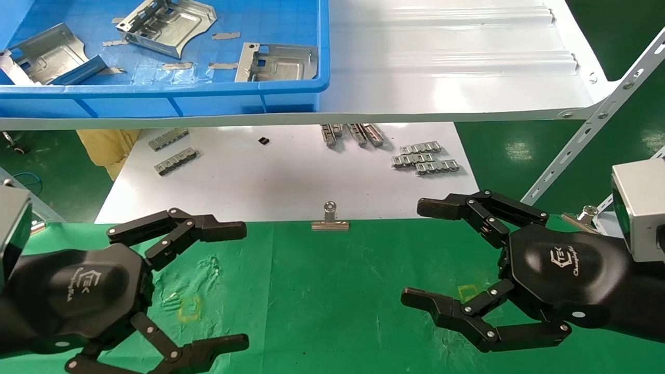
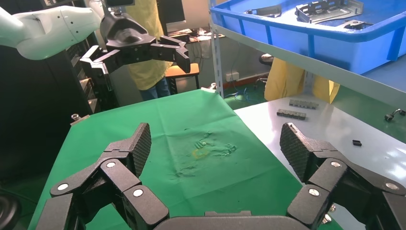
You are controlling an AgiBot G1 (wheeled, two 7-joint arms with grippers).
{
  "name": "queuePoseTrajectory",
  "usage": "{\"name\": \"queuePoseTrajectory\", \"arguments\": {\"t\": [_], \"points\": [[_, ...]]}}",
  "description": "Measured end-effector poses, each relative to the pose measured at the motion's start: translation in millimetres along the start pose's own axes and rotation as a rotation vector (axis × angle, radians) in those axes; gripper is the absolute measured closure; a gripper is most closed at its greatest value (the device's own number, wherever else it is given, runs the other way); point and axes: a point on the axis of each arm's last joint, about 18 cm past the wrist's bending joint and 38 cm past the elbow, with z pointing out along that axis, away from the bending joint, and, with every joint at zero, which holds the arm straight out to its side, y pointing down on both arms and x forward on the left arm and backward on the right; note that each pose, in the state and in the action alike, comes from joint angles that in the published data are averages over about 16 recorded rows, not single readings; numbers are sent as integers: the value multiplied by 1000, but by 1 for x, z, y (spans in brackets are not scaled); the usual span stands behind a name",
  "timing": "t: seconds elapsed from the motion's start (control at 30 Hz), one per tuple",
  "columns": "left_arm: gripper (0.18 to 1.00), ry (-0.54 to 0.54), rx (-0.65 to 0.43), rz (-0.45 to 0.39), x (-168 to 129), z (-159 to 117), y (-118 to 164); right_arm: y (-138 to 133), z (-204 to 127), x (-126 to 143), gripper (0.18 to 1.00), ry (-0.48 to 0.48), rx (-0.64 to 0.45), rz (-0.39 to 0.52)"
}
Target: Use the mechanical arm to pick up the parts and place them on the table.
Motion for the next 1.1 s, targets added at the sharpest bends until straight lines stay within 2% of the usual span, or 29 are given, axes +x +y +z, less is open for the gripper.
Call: {"name": "queuePoseTrajectory", "arguments": {"t": [0.53, 0.93, 1.1], "points": [[183, 0, 0, 0, 0, 0, 0, 0, 0, 0, 211, 0, 0, 0], [183, -2, 1, 3, -1, 0, -2, 0, 0, 0, 351, 0, 0, 0], [183, -19, 2, 24, -8, -1, -11, 0, 0, 0, 462, 0, 0, 0]]}}
